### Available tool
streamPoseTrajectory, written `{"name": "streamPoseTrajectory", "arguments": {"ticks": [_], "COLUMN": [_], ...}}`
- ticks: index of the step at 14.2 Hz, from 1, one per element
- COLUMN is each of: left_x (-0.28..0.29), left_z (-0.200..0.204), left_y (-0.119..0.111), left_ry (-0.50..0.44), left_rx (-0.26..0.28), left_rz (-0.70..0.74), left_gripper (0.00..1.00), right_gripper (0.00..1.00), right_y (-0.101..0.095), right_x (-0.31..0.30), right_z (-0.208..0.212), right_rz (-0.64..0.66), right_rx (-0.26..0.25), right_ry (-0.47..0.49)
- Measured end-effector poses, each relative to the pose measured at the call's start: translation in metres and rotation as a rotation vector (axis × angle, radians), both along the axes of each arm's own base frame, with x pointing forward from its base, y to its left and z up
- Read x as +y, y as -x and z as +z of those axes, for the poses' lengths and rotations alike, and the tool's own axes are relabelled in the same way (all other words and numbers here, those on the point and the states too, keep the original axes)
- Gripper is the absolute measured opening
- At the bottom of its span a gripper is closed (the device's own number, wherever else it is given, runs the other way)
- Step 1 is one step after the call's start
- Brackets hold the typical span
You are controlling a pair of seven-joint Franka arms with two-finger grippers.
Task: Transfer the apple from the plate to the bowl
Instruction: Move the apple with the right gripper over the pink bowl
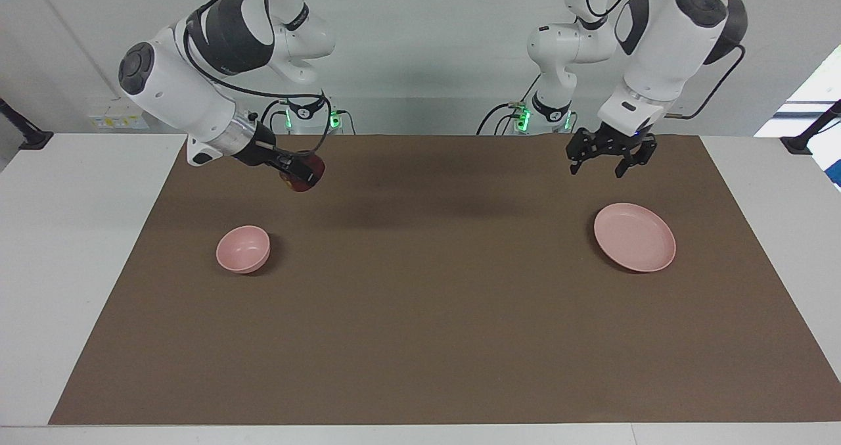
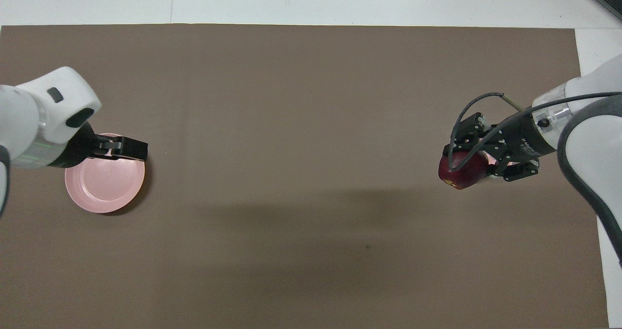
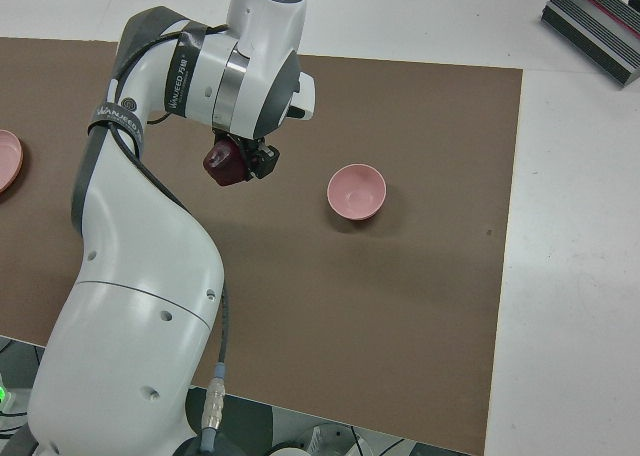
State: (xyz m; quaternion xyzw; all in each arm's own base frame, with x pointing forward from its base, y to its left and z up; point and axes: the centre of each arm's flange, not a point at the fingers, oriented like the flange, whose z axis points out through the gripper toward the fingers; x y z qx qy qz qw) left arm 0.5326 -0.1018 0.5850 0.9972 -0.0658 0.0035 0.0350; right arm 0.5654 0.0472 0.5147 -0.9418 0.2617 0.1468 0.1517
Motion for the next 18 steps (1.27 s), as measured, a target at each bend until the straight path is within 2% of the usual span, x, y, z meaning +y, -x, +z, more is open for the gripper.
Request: {"name": "streamPoseTrajectory", "arguments": {"ticks": [3,7,9,15,18], "left_x": [0.026,0.036,0.044,0.060,0.060], "left_z": [0.035,0.066,0.077,0.084,0.084], "left_y": [-0.008,-0.001,0.002,0.003,0.003], "left_ry": [-0.026,-0.062,-0.064,-0.062,-0.062], "left_rx": [0.009,0.029,0.037,0.033,0.034], "left_rz": [0.002,0.002,0.001,0.003,0.002], "left_gripper": [1.00,1.00,1.00,1.00,1.00], "right_gripper": [0.80,0.80,0.80,0.80,0.80], "right_y": [-0.007,-0.023,-0.031,-0.046,-0.051], "right_x": [-0.023,-0.044,-0.052,-0.067,-0.069], "right_z": [-0.004,-0.019,-0.027,-0.047,-0.060], "right_rz": [0.101,0.281,0.357,0.501,0.570], "right_rx": [-0.082,-0.182,-0.216,-0.269,-0.268], "right_ry": [0.064,0.163,0.198,0.254,0.281]}}
